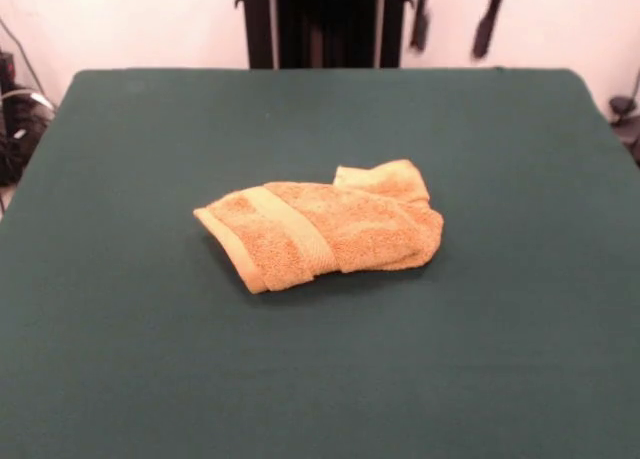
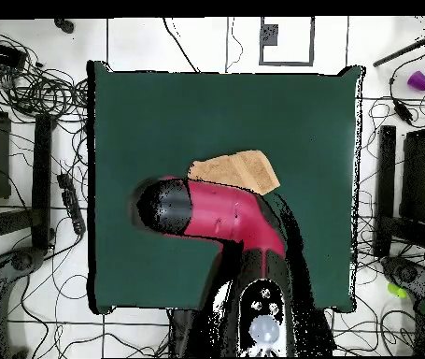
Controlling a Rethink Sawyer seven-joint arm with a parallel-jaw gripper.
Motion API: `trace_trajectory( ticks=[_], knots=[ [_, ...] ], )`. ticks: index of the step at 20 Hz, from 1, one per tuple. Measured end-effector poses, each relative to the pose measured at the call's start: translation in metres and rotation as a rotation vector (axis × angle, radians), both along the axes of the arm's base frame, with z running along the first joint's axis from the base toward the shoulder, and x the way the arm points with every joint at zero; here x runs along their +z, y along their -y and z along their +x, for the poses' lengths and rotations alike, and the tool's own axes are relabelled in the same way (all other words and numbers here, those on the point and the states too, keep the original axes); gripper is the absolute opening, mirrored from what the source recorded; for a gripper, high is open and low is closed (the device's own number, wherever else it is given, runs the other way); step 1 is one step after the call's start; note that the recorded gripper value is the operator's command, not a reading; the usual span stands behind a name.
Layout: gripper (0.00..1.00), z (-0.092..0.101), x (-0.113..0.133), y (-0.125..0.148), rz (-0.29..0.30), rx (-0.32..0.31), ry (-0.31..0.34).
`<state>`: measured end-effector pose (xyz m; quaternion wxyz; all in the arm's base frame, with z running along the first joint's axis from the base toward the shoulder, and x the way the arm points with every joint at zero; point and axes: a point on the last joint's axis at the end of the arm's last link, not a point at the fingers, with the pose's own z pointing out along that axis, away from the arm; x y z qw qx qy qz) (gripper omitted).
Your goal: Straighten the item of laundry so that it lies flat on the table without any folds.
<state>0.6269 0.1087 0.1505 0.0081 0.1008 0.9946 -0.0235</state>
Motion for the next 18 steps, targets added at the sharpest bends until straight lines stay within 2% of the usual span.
trace_trajectory(
  ticks=[5,8,15,18],
  knots=[
    [1.00,0.021,-0.054,0.041,-0.009,-0.051,-0.027],
    [1.00,0.033,-0.085,0.054,-0.015,-0.057,-0.029],
    [1.00,0.063,-0.171,0.080,0.002,-0.085,0.046],
    [1.00,0.072,-0.189,0.084,0.009,-0.088,0.084]
  ],
)
